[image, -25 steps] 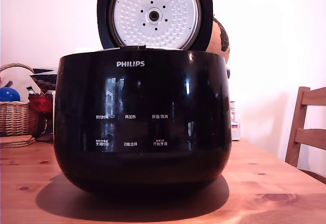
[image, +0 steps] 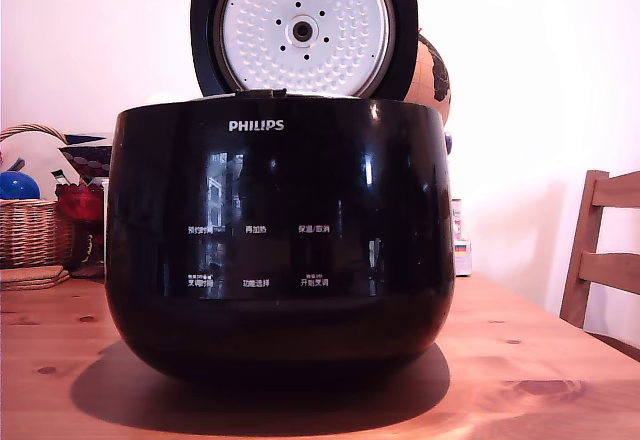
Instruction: Close the rice cooker by pressing the lid down with medium force
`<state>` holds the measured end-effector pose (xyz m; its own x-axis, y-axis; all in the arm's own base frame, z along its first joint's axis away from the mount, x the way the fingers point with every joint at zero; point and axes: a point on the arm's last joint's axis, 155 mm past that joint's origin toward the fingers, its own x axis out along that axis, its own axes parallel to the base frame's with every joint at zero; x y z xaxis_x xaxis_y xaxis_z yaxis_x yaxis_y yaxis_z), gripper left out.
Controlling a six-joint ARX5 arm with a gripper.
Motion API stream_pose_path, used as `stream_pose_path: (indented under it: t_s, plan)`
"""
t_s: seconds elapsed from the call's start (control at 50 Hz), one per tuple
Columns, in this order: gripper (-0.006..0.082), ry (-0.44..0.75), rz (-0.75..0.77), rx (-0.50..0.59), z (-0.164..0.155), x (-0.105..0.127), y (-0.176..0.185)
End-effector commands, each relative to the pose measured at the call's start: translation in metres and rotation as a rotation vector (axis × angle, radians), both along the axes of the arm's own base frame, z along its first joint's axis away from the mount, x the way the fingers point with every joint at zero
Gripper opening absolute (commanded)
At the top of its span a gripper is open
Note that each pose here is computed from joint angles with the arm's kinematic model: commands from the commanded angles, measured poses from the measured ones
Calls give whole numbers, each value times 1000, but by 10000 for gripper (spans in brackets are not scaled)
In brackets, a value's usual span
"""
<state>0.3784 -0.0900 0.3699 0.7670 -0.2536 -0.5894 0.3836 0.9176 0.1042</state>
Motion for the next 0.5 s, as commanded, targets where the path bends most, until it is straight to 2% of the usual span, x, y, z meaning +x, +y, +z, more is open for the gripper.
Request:
stream_pose_path:
  t_s: [0.0, 0.14, 0.26, 0.48]
  plan:
    - [-19, -35, 1, -11, 4, 10, -2]
    - [-19, -153, -7, -63, 32, 26, -9]
    - [-19, -209, -58, -122, 46, 34, -24]
    - [-19, -218, -144, -229, 49, 46, -57]
